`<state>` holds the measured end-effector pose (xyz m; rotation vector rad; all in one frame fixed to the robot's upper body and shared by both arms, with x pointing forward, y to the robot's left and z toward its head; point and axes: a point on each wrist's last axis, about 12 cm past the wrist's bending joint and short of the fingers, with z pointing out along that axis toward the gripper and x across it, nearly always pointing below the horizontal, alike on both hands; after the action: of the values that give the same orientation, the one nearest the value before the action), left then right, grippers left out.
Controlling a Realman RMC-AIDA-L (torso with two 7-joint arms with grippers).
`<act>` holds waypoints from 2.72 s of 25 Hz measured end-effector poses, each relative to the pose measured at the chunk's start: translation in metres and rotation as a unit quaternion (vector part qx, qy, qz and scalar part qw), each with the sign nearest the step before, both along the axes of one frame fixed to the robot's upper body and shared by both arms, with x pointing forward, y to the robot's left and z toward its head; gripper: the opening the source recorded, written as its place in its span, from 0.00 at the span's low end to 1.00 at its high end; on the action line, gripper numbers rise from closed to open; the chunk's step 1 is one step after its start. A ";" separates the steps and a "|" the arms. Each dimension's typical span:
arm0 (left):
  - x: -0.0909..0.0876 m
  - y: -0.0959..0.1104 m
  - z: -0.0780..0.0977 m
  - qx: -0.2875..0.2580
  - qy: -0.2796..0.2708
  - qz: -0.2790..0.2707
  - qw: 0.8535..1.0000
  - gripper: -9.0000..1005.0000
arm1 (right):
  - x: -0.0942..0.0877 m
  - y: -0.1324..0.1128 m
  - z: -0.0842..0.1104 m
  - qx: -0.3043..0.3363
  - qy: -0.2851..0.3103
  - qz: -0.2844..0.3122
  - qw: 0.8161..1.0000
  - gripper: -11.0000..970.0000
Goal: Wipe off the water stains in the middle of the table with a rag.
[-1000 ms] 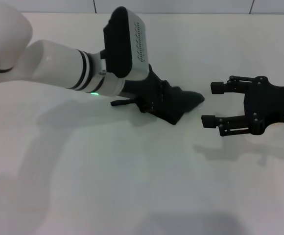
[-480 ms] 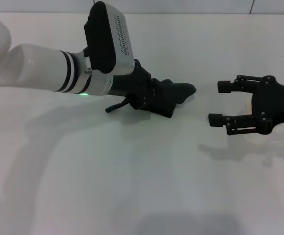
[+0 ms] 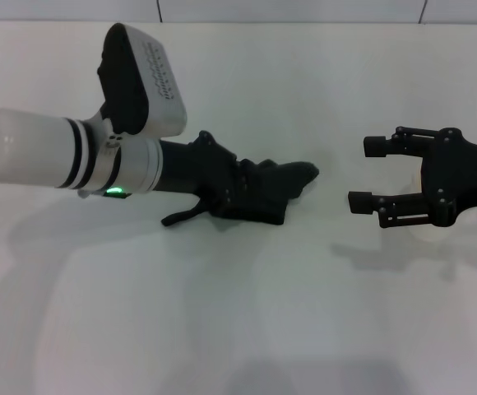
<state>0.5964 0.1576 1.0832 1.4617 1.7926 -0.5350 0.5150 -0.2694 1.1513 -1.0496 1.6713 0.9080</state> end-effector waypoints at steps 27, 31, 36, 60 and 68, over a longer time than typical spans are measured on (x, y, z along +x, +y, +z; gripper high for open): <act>-0.024 0.052 0.020 -0.054 0.048 0.104 0.992 0.56 | 0.001 0.003 -0.001 0.005 0.001 -0.001 1.000 0.89; -0.026 0.051 0.021 -0.047 0.082 0.098 0.991 0.58 | 0.001 0.003 0.000 0.007 -0.002 0.000 1.000 0.89; -0.030 0.046 0.019 -0.028 0.102 0.079 0.991 0.60 | 0.001 0.003 0.001 0.007 -0.003 0.002 1.000 0.89; -0.090 0.116 0.068 -0.165 0.057 -0.043 0.984 0.76 | -0.009 -0.031 -0.002 -0.042 0.004 -0.013 0.999 0.89; -0.100 0.124 0.061 -0.160 0.067 -0.039 0.984 0.76 | -0.009 -0.032 -0.002 -0.055 0.004 -0.009 0.998 0.89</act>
<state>0.4959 0.2812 1.1442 1.3009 1.6612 -0.9348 0.5057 -0.3010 1.1494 -1.1032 1.7506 0.8160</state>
